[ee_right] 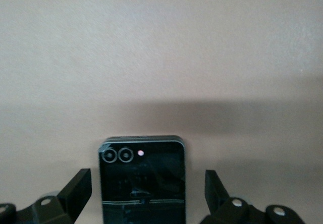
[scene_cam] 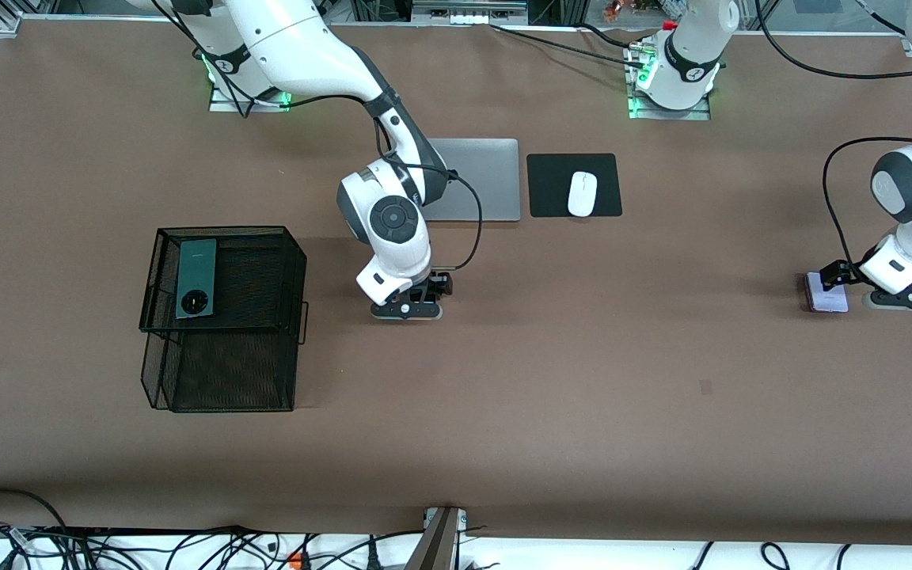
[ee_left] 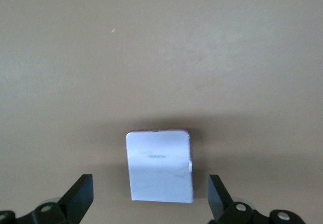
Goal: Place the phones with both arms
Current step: 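Grasp the flip phone with the right gripper while the left grasps the white phone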
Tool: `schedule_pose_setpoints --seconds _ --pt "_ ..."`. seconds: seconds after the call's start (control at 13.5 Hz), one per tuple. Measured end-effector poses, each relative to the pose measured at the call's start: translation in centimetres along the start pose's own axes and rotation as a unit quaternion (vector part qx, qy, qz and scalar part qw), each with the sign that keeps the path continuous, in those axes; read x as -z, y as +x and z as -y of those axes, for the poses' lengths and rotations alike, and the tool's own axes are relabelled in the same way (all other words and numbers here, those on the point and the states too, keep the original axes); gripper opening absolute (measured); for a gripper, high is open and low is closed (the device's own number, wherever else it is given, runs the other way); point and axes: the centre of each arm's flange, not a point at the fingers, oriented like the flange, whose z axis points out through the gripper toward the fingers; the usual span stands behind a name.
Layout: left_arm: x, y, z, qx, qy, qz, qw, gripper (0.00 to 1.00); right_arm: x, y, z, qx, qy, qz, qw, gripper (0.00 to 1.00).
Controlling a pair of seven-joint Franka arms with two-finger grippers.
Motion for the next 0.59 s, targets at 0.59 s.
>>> schedule_pose_setpoints --seconds 0.59 --pt "-5.5 -1.2 0.7 0.005 -0.049 -0.023 0.999 1.0 -0.7 -0.5 -0.3 0.0 0.001 0.005 1.0 0.99"
